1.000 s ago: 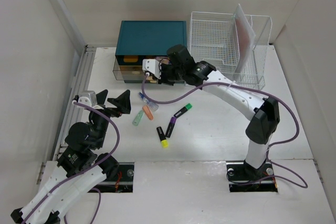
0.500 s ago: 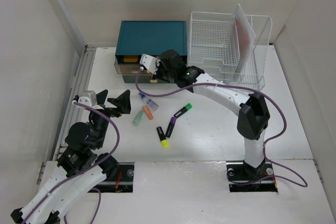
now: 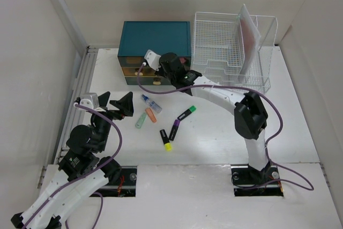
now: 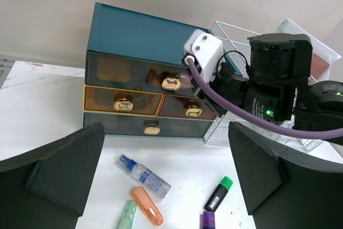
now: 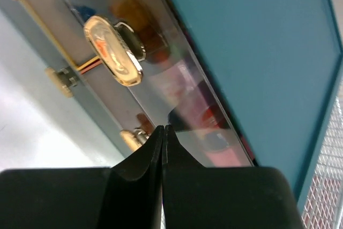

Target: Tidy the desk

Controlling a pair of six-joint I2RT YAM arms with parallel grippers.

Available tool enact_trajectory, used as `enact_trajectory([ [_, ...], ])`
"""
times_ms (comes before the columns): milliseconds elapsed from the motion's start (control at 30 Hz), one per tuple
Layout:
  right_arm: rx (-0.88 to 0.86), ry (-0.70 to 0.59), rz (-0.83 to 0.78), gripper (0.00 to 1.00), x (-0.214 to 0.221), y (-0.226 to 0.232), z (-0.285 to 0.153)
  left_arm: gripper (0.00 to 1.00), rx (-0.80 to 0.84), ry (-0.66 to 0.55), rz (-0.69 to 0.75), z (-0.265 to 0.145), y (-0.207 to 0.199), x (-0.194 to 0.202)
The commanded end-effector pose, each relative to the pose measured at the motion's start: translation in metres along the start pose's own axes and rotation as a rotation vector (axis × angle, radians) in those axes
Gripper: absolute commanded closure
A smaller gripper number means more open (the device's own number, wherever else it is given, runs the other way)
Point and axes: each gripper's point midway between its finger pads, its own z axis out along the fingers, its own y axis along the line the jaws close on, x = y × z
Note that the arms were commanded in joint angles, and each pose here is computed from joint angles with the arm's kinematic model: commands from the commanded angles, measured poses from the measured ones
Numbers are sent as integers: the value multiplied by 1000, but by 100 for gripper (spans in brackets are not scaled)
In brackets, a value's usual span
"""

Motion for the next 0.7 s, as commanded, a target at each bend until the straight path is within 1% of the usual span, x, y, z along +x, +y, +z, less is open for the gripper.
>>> enact_trajectory([
  [0,197,-60,93,100,-26,-47,-3,0,9,-33,-7,0,-2,-10],
  [100,226,-65,96,100,-26,-51,-4,0,9,-33,-7,0,-2,-10],
  [167,188,-73,82,100,-26,-39,-4,0,9,-33,-7,0,-2,-10],
  [200,172,-91,82,100,-30,-41,-12,0,9,-33,-7,0,-2,-10],
  [233,90,-139,65,100,-41,-25,-17,0,9,-33,-7,0,-2,-10],
  [267,44,-161,57,100,-44,-20,-24,0,7,-25,-3,0,-1,-6],
  [300,-51,-153,26,100,-39,1,-32,0,7,-25,-3,0,-1,-6],
  [333,-111,-201,24,100,-50,0,-51,0,7,-25,-3,0,-1,-6],
  [367,-226,-263,13,100,-60,16,-63,0,7,-25,-3,0,-1,-6],
  [400,-290,-258,2,100,-54,27,-72,0,5,-15,3,2,-2,-3],
  [433,-316,-298,31,100,-62,22,-91,0,-4,-17,3,2,0,-3],
  [467,-357,-342,44,93,-70,24,-104,0,-20,-11,-3,6,0,-1],
  [500,-377,-354,43,77,-70,25,-114,0,-33,-1,-23,8,0,2],
  [533,-389,-354,54,27,-66,26,-122,2,-60,26,-21,15,2,12],
  [567,-394,-388,67,0,-71,17,-144,4,-78,54,-34,23,1,22],
  [600,-381,-413,77,0,-74,3,-152,4,-78,54,-34,23,1,22],
  [633,-395,-406,80,0,-68,-3,-161,9,-83,111,-29,32,-3,40],
  [667,-374,-433,102,0,-72,-22,-177,12,-108,125,-61,39,0,44],
])
